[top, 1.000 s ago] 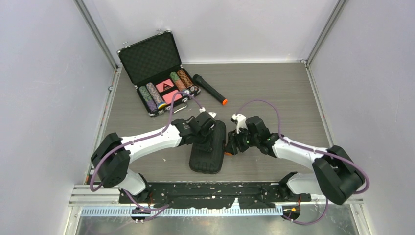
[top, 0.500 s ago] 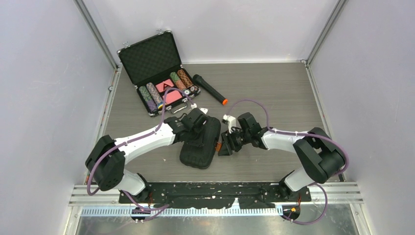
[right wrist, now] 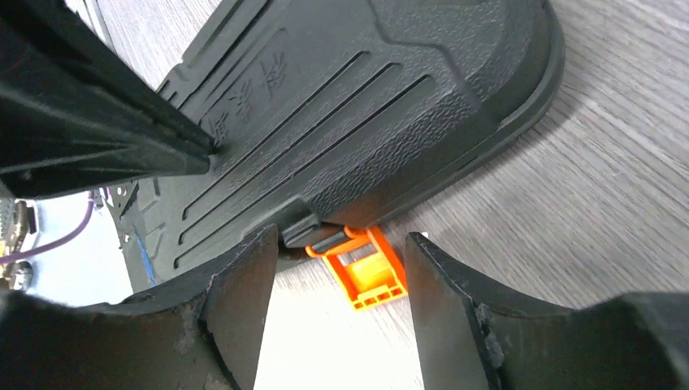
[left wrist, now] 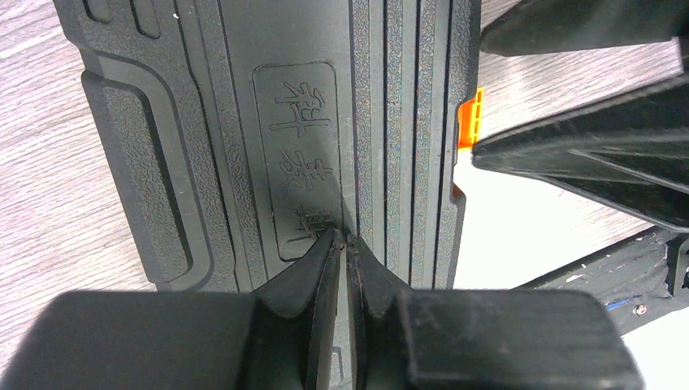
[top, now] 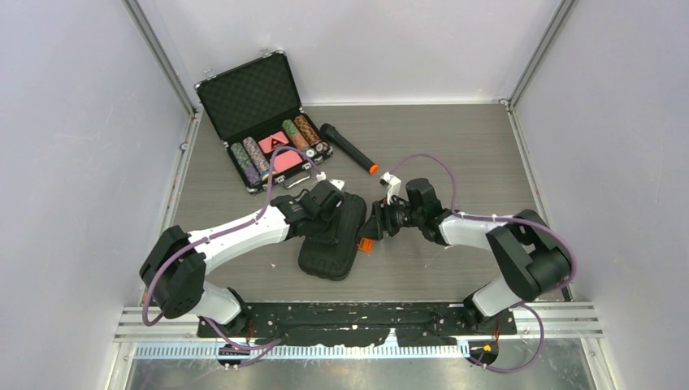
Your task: Pack the tool kit
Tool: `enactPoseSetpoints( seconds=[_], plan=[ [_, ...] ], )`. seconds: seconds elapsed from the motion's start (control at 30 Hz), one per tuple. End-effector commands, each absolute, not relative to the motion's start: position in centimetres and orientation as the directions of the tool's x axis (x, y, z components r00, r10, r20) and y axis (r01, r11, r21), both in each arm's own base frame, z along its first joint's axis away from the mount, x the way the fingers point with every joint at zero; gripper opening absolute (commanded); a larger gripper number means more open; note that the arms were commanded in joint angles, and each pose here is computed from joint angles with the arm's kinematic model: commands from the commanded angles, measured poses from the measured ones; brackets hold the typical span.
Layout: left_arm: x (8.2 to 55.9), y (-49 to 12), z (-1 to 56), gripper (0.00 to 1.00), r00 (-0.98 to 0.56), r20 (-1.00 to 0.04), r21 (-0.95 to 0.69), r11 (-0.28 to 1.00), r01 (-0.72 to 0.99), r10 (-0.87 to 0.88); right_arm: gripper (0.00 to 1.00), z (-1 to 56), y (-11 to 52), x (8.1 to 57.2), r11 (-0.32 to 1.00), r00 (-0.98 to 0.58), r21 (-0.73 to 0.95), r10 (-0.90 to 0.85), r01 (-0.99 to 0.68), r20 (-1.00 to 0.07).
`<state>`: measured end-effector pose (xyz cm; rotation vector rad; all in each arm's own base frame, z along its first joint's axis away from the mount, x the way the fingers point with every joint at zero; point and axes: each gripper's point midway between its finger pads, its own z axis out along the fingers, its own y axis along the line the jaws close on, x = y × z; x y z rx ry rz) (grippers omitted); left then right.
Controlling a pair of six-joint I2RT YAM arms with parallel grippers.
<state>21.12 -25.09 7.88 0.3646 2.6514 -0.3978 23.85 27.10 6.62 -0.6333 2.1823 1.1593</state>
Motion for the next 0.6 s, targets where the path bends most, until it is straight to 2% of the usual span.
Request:
enactPoseSetpoints(
  seconds=[0.0, 0.23, 0.37, 0.57],
  plan=[
    [19.9, -18.8, 3.9, 0.13, -0.901, -0.335, 0.025, 0.958, 0.284, 0.276, 0.64, 7.4, 29.0, 24.9, 0.443, -0.739, 0.638, -0.089, -0.63, -0.668],
    [20.2, -19.7, 4.3, 0.12, -0.9, -0.342, -0.003, 0.957, 0.289, 0.271, 0.62, 5.4, 29.6, 23.3, 0.382, -0.831, 0.759, -0.043, -0.527, -0.555],
    [20.5, -20.2, 4.7, 0.11, -0.899, -0.35, -0.017, 0.958, 0.287, 0.263, 0.62, 5.4, 29.8, 21.2, 0.295, -0.876, 0.832, -0.048, -0.471, -0.479],
    [20.6, -20.7, 4.7, 0.1, -0.903, -0.354, -0.041, 0.96, 0.275, 0.244, 0.56, 6.3, 29.9, 19.8, 0.217, -0.894, 0.869, -0.049, -0.444, -0.445]
  ],
)
